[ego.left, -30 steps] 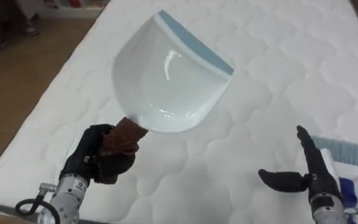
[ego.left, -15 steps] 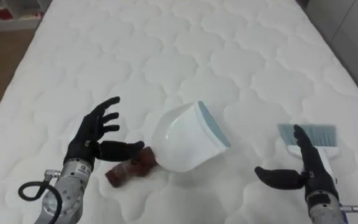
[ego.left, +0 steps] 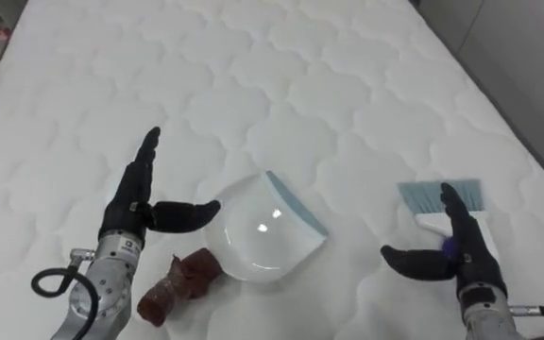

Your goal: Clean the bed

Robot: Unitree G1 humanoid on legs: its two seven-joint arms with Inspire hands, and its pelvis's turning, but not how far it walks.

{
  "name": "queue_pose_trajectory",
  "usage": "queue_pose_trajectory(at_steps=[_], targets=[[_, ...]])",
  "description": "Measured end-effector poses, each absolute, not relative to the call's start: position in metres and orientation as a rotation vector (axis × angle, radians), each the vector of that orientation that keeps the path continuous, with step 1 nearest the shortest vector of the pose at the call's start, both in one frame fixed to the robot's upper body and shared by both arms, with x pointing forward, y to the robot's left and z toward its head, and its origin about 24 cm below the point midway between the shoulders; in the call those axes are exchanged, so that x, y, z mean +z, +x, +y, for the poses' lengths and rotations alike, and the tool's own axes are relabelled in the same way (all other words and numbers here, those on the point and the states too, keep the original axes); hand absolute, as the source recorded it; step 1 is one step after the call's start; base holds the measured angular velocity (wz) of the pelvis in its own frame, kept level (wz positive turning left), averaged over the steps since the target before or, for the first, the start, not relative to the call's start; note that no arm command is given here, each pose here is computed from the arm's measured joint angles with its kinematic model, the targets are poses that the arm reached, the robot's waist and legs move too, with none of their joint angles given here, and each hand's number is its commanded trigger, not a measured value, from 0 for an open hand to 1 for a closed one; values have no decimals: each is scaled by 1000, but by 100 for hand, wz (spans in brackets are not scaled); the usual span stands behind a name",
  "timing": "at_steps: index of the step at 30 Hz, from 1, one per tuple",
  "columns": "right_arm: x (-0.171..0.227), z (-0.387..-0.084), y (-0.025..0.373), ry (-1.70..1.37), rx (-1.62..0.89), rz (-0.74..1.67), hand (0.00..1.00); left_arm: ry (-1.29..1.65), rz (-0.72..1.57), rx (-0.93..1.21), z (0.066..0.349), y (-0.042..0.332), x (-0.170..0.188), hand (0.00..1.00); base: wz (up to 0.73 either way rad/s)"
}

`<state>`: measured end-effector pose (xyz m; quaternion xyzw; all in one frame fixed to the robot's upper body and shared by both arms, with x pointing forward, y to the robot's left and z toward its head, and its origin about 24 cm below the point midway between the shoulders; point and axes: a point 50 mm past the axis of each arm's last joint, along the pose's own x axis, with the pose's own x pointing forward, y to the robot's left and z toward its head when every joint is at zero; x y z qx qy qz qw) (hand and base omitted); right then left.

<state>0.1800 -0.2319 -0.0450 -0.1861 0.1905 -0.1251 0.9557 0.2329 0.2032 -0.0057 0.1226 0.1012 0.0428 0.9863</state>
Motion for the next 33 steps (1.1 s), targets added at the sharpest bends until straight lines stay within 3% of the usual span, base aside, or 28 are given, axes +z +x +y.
queue_pose_trajectory(at_steps=[4, 7, 12, 17, 24, 33], targets=[[-57, -246, 161, -371, -347, 462, 0, 260, 292, 155, 212, 213, -25, 0, 3], [-76, -268, 136, -379, -470, 592, 0, 290, 466, 234, 230, 183, -60, 0, 9], [-102, -300, 81, -390, -692, 812, 0, 284, 808, 495, 277, 89, -105, 0, 8], [-120, -306, 44, -391, -768, 983, 0, 326, 1022, 683, 296, 25, -122, 0, 10], [-136, -303, 3, -395, -792, 1188, 0, 310, 1184, 783, 292, -17, -134, 0, 2], [-145, -292, 10, -411, -601, 1252, 0, 175, 1283, 675, 280, -17, -148, 0, 1]])
